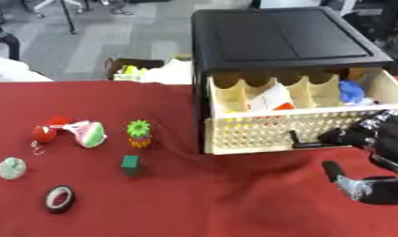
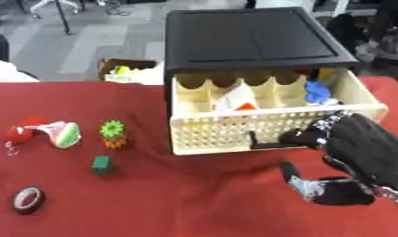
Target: Pick up objects from table and place into drawer.
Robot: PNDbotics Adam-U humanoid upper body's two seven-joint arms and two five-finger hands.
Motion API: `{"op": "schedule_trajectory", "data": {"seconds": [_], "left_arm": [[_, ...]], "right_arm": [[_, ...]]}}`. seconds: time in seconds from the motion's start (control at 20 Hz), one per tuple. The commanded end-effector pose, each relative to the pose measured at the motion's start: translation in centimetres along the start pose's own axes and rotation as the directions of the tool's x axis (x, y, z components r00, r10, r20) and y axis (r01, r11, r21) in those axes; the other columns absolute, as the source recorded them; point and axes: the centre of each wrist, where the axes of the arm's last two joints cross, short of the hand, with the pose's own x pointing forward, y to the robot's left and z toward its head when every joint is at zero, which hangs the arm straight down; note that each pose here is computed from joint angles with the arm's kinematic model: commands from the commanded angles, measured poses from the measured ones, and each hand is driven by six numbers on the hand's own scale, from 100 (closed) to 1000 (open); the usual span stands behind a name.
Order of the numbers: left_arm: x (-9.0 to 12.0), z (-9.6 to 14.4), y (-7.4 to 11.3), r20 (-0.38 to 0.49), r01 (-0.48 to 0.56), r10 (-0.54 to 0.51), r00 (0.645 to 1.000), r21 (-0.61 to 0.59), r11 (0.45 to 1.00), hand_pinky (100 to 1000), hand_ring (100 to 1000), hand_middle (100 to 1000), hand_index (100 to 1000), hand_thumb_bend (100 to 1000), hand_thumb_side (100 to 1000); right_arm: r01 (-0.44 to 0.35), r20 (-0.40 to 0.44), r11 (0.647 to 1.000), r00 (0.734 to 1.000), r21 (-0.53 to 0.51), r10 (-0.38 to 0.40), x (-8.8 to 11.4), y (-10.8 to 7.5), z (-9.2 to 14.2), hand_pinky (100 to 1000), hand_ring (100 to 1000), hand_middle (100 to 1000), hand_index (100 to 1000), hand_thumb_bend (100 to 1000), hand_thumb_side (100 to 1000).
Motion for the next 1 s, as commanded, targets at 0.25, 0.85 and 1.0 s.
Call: {"op": "schedule_trajectory", "data": {"seconds": [0.25,0.85,1.0], "left_arm": [[0.4,-0.4,0.6,0.030,0.024,-0.024,0.999,-0.009,1.000,451,501,594,703,100,843],[0.4,-0.4,0.8,0.026,0.035,-0.035,0.999,-0.004,0.999,451,502,595,703,100,844],[0.4,-0.4,0.8,0.026,0.035,-0.035,0.999,-0.001,0.999,451,502,595,703,100,844]], "right_arm": [[-0.067,-0.001,0.997,0.998,-0.042,0.067,-1.2,-1.6,-0.4,100,100,100,727,100,1000],[-0.043,0.021,0.999,0.999,0.022,0.043,-0.6,-0.4,0.9,100,100,100,721,100,1000],[-0.033,0.045,0.998,0.999,0.058,0.030,-0.2,0.2,1.4,100,100,100,721,100,1000]]}}
